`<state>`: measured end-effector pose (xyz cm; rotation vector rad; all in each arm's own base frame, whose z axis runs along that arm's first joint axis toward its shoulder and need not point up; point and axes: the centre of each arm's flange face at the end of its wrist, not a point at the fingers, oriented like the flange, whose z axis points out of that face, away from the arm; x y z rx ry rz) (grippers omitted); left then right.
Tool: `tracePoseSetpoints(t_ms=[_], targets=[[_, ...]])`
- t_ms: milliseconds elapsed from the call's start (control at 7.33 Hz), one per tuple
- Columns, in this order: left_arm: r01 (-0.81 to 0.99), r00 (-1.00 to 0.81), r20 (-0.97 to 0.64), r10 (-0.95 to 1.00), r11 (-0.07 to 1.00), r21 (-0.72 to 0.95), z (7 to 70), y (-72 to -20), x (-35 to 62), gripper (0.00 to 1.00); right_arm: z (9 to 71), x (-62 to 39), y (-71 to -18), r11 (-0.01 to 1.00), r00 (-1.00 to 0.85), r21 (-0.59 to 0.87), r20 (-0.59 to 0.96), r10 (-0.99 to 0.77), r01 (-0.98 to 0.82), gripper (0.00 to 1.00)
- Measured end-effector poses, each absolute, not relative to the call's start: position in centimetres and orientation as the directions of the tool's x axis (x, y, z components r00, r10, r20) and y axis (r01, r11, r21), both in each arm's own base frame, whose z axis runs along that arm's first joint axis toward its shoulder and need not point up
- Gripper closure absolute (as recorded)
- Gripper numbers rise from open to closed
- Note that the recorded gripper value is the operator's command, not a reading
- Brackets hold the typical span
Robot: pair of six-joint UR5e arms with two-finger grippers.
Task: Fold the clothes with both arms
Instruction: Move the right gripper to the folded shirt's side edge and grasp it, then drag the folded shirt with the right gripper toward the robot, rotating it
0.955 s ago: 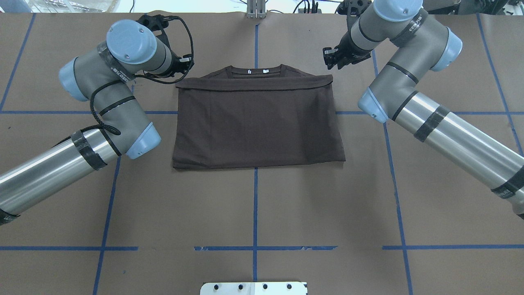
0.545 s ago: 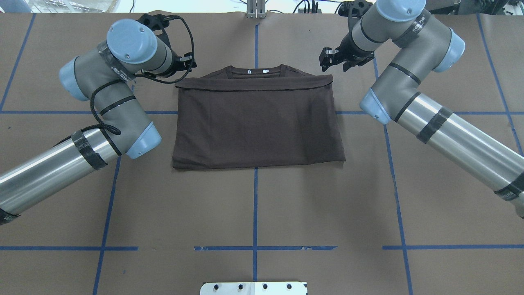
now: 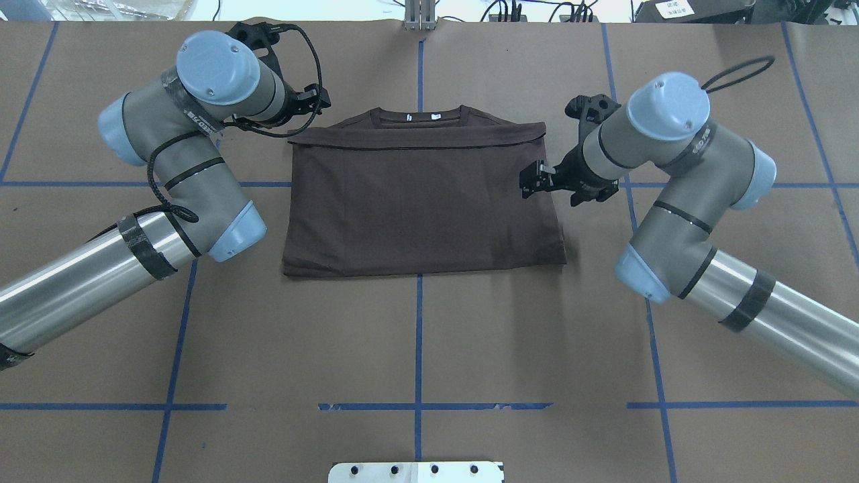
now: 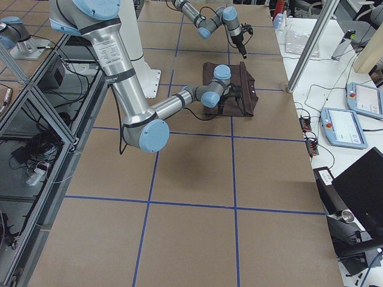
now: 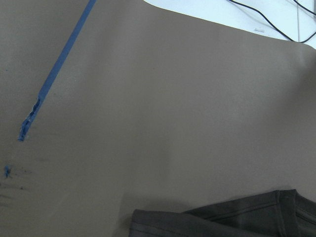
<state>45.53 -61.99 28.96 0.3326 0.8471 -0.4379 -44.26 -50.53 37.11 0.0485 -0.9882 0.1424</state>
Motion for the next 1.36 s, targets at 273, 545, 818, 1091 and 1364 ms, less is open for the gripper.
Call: tracePoseSetpoints(t_ms=[273, 545, 818, 1091, 1364], targets=[[0.496, 0.585, -0.775, -0.239, 0.862, 0.109, 29.3, -61.9, 45.5, 0.0, 37.9, -43.5, -46.6, 0.992, 0.54, -0.032, 0.836, 0.095, -0.126, 0.0], [0.495, 0.585, -0.775, -0.239, 0.862, 0.109, 29.4, -61.9, 45.5, 0.0, 38.4, -44.4, -44.5, 0.994, 0.551, -0.027, 0.831, 0.079, -0.103, 0.02], [0.495, 0.585, -0.775, -0.238, 0.862, 0.109, 29.5, -61.9, 45.5, 0.0, 39.0, -45.2, -44.0, 0.995, 0.563, -0.021, 0.823, 0.073, -0.097, 0.12], [0.495, 0.585, -0.776, -0.238, 0.862, 0.109, 29.5, -61.9, 45.5, 0.0, 39.8, -45.6, -44.3, 0.994, 0.579, -0.014, 0.812, 0.073, -0.106, 0.92], [0.494, 0.586, -0.775, -0.237, 0.862, 0.11, 29.6, -61.8, 45.5, 0.0, 40.0, -45.7, -44.5, 0.994, 0.584, -0.008, 0.809, 0.072, -0.111, 1.0]])
